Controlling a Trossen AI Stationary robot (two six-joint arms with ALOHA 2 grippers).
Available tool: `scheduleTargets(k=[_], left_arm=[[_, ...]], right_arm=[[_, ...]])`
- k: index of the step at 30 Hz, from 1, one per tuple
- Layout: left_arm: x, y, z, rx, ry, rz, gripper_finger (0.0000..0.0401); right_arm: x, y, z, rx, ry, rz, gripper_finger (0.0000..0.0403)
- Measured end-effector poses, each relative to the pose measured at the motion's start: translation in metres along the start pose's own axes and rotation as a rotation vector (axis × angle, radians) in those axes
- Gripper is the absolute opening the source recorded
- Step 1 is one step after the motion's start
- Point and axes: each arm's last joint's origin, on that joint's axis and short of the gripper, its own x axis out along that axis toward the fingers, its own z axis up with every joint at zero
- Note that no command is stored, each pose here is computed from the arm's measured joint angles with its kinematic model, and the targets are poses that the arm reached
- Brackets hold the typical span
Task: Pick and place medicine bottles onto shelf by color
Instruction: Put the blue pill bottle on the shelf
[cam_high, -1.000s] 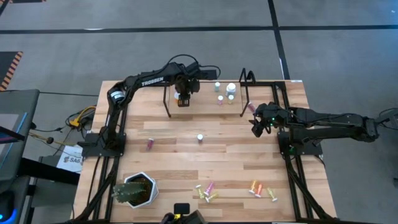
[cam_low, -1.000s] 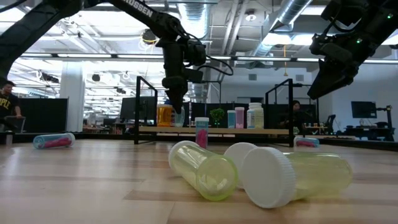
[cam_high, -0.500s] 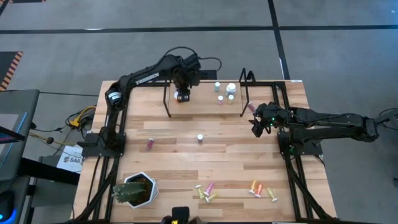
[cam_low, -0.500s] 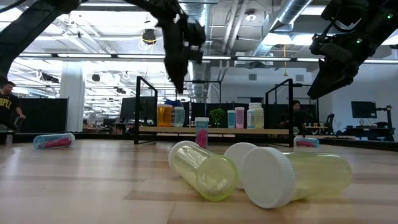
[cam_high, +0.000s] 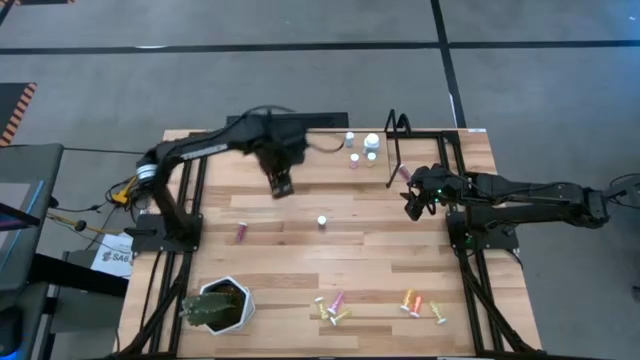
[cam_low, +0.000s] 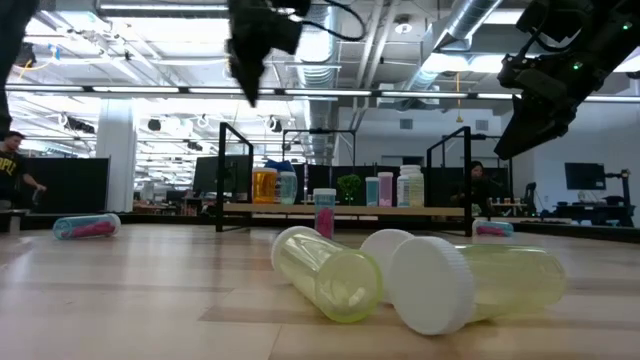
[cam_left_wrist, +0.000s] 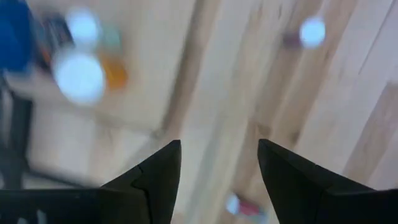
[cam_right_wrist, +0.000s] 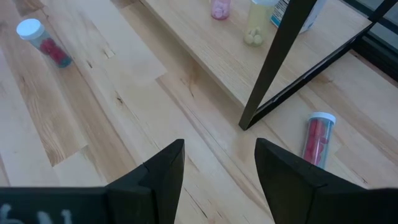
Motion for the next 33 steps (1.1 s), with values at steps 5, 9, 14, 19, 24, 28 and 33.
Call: scheduleTargets(k=[5,9,14,19,24,28,33], left_arm=[[0.025,-0.021,-0.055,-0.218,0.056,0.001,0.0200],[0.051,-0.027,-0.090,-0.514,0.045,0.006,0.0200],[0.087,-0.028,-0.112,-0.716,0.063,0.021,0.0200],[0.109,-0.031,-0.121,-0.777,0.108,0.007,0.0200],[0.120,-0.042,-0.133,-0.800,0.149,0.033,0.0200],[0.134,-0.052,-0.146,-0.838,0.192,0.010,0.0200],[0.148,-0.058,-0.158,-0.870,0.214,-0.003,0.0200]], right_arm=[[0.000,0.000,0.000,0.000,0.000,0.000,0.0216],[0.000,0.000,0.000,0.000,0.000,0.000,0.0216],[0.000,0.000,0.000,0.000,0.000,0.000,0.0216],[0.000,0.000,0.000,0.000,0.000,0.000,0.0216],[0.000,0.000,0.000,0.000,0.000,0.000,0.0216],[0.000,0.000,0.000,0.000,0.000,0.000,0.0216],[0.000,0.000,0.000,0.000,0.000,0.000,0.0216]])
